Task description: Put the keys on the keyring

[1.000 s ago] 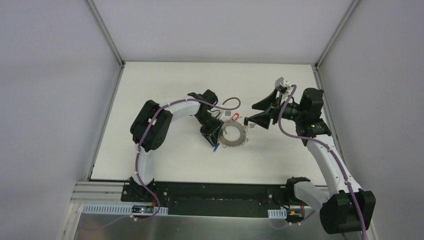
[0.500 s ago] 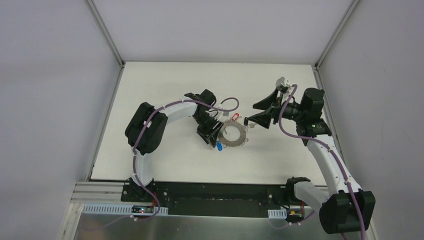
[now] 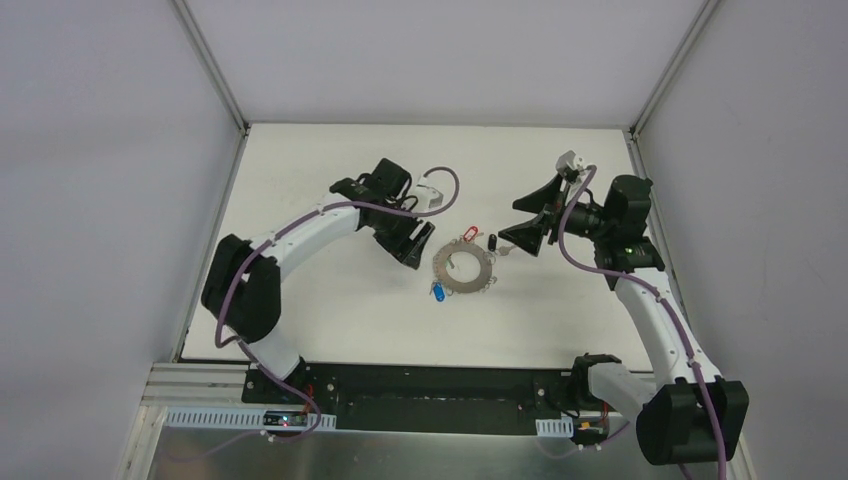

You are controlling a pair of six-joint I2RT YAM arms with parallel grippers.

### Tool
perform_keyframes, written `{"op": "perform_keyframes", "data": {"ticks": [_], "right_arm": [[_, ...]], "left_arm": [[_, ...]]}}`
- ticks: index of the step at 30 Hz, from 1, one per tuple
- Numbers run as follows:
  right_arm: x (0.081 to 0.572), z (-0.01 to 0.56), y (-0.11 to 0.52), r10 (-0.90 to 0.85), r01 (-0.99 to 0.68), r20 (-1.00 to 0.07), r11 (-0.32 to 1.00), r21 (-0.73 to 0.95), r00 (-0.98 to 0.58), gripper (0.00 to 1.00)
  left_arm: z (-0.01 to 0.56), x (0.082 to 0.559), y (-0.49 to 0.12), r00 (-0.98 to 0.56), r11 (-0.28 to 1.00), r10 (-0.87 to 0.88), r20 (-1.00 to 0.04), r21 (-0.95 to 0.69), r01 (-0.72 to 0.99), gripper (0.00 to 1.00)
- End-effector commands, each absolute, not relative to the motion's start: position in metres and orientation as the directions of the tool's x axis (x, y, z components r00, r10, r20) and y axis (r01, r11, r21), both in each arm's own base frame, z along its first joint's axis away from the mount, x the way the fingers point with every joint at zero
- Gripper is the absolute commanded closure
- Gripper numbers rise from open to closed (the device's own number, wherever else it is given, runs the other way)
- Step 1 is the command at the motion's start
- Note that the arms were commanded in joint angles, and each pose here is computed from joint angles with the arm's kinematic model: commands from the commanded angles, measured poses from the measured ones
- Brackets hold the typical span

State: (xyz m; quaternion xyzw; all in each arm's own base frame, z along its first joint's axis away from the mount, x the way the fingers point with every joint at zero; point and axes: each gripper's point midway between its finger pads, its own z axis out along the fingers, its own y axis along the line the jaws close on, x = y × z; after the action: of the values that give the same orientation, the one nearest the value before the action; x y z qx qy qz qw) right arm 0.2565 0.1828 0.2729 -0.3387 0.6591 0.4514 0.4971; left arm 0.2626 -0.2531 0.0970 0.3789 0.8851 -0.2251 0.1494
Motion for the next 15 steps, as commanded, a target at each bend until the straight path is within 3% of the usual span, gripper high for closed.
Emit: {"op": "perform_keyframes", "data": {"ticks": [1, 5, 11, 15], "right_arm": [[0.278, 0.284, 0.173, 0.004, -0.866, -0.972, 0.452, 0.212, -0.236, 0.00], [0.294, 0.278, 0.161, -0.049, -0.824, -0.973, 0.544, 0.162, -0.223, 0.00], [0.310, 0.256, 0.141, -0.065, -0.709, -0.949, 0.681, 0.183, -0.308, 0.00], [0.308, 0.251, 0.134, -0.013, -0.642, -0.940, 0.734, 0.222, -0.340, 0.00]], "left_arm": [[0.143, 0.292, -0.225, -0.596, 0.673, 0.557, -0.578, -0.108, 0.732, 0.33], [0.173, 0.308, -0.196, -0.554, 0.741, 0.511, -0.657, 0.009, 0.672, 0.28], [0.222, 0.320, -0.146, -0.504, 0.840, 0.445, -0.740, 0.151, 0.521, 0.01], [0.248, 0.314, -0.108, -0.477, 0.888, 0.417, -0.773, 0.235, 0.396, 0.01]]}}
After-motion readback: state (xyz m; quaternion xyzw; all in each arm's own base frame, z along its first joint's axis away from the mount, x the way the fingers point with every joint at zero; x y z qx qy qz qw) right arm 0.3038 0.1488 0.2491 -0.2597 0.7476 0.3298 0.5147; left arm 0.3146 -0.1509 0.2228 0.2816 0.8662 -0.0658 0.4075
